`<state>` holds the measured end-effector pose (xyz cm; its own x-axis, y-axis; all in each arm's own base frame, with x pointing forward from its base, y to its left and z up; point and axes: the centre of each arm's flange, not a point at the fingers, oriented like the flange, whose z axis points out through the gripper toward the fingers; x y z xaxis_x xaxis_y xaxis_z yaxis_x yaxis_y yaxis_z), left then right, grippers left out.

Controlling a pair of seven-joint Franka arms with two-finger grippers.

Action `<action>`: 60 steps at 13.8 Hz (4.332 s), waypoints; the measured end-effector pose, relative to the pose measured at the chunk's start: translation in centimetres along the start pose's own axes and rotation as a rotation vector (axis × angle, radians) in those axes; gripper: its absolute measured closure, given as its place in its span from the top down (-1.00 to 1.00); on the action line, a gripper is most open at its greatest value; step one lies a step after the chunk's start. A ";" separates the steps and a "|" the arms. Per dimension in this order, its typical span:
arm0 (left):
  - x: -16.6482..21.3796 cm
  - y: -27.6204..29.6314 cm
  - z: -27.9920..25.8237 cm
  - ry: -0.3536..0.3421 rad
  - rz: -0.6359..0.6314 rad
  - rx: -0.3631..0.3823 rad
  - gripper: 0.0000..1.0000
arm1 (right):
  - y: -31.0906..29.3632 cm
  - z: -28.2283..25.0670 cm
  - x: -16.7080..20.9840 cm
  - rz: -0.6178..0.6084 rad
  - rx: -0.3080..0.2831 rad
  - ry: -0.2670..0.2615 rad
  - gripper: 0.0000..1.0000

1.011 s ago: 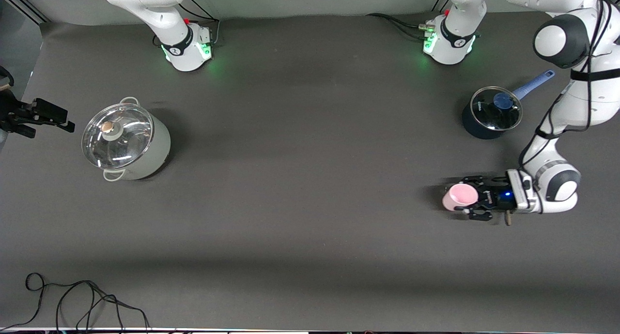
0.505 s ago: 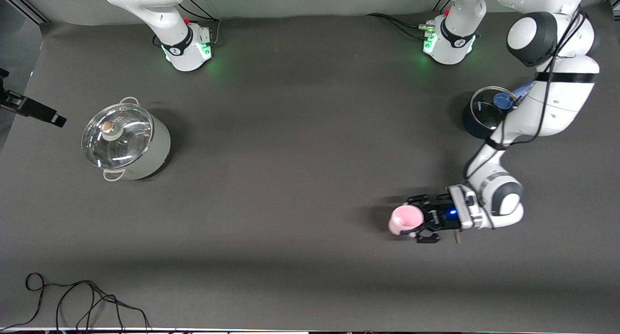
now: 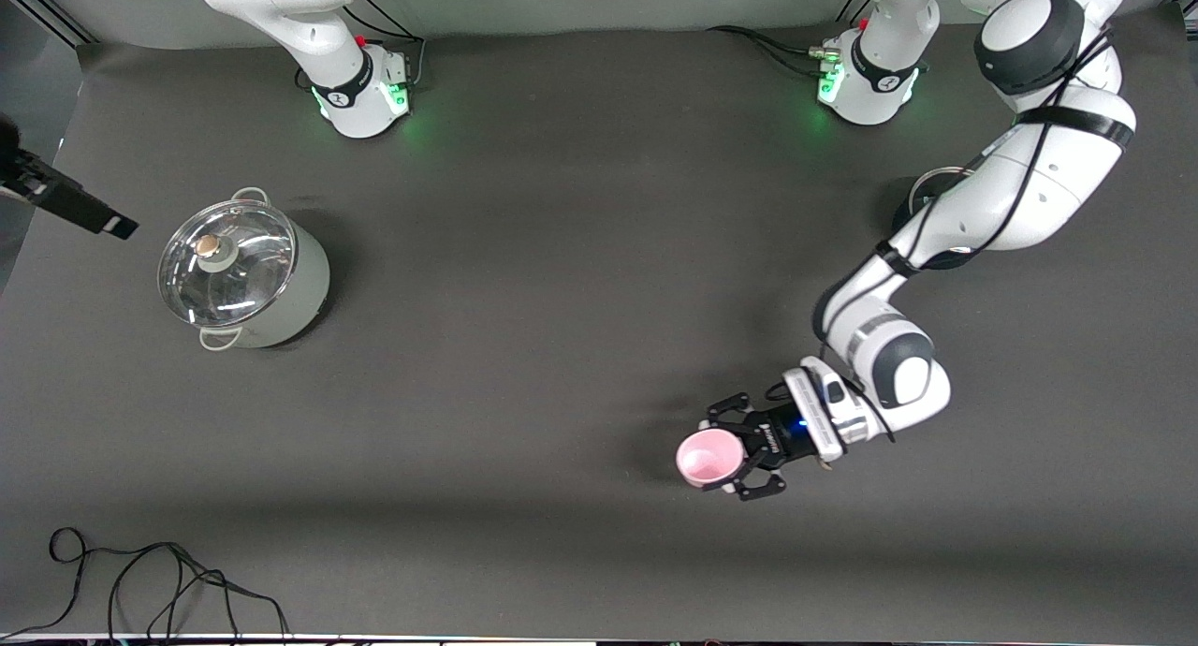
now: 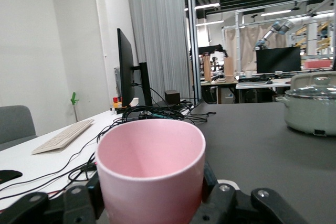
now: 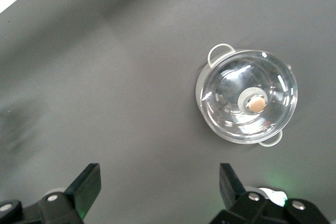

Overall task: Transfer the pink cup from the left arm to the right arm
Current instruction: 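Lift the pink cup and carry it toward the table's middle, then hold the cup with the left gripper while the right gripper reaches it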

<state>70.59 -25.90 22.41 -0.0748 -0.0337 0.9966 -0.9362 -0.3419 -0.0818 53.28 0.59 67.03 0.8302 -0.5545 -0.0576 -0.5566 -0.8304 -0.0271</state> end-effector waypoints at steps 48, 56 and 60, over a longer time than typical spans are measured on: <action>22.1 20.8 23.0 -0.168 -0.140 0.298 0.38 | -31.8 12.4 -7.4 -0.001 0.133 0.112 0.98; 22.3 21.0 23.1 -0.166 -0.138 0.295 0.38 | -31.6 12.0 -7.0 0.006 0.134 0.119 0.31; 22.3 20.9 23.1 -0.167 -0.135 0.298 0.38 | -31.2 12.0 -6.7 0.013 0.119 0.118 -0.52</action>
<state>57.27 -55.49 42.74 0.1230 -0.1137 0.9859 -0.7908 -0.6114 0.0282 64.67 30.86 56.27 0.8173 -0.5732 0.0590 -0.5611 -0.8149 -0.1452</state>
